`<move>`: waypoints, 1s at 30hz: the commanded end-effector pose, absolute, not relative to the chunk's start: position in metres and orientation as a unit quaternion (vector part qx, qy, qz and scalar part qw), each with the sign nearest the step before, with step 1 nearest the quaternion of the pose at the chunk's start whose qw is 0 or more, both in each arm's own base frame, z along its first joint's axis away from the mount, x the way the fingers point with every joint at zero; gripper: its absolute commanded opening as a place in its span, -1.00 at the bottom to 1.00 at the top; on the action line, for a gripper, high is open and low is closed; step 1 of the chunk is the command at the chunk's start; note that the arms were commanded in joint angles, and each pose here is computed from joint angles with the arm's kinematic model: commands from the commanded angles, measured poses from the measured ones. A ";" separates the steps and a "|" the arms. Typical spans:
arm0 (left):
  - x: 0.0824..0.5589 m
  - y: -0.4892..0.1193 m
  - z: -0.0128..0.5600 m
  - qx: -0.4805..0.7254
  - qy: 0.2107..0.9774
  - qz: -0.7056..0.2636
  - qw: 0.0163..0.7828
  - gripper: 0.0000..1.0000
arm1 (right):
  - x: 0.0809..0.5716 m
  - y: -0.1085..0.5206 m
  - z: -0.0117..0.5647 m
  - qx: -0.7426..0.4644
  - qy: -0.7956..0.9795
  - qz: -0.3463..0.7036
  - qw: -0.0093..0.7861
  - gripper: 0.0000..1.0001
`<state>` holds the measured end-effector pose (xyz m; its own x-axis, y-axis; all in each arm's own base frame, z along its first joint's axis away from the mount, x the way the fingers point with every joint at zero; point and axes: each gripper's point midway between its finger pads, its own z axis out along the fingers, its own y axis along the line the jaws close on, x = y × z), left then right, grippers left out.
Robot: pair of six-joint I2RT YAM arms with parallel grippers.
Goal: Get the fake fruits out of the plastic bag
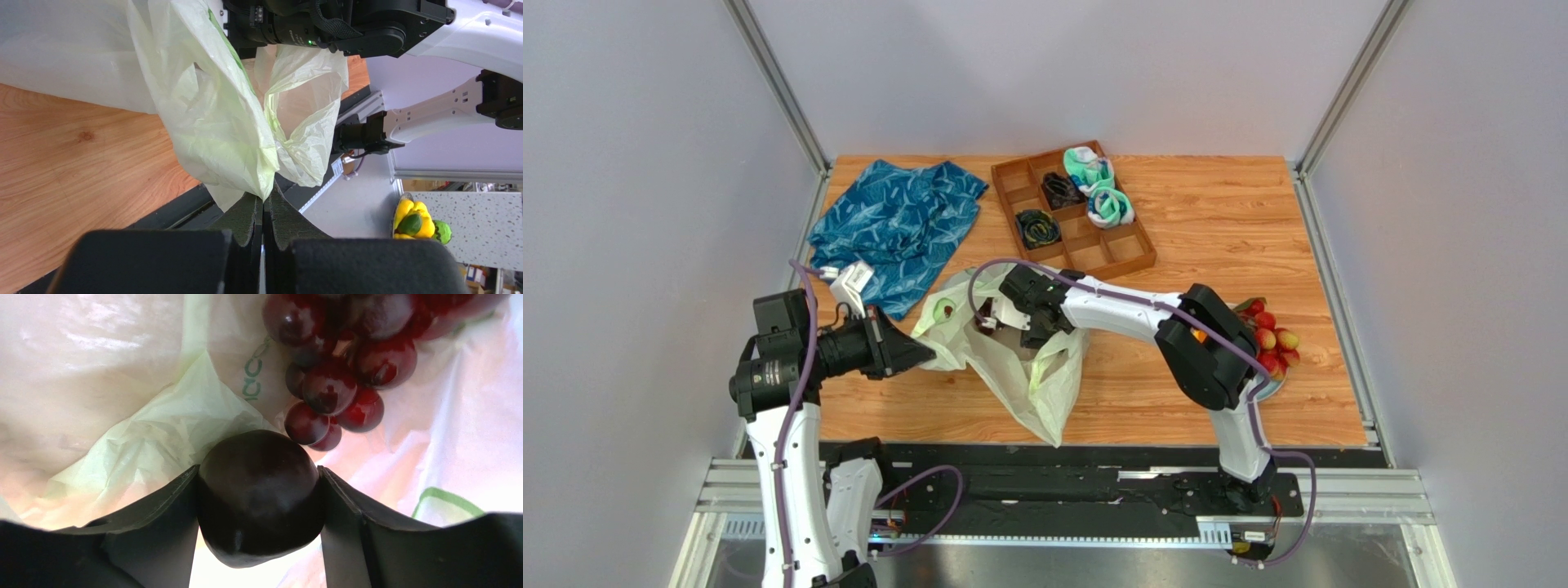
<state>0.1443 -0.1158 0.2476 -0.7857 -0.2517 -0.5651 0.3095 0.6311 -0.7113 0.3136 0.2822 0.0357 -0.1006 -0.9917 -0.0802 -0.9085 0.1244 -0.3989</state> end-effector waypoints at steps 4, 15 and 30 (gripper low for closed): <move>0.153 -0.117 0.254 0.022 0.828 -0.446 0.339 -1.00 | 0.297 0.342 0.148 -0.657 0.678 0.055 0.324 -0.14; 0.159 -0.120 0.253 0.012 0.817 -0.470 0.335 -1.00 | 0.204 0.381 0.274 -0.608 0.610 0.348 0.371 -0.12; 0.174 -0.117 0.256 0.016 0.805 -0.462 0.372 -1.00 | 0.257 0.221 0.323 -0.514 0.716 0.186 0.436 -0.17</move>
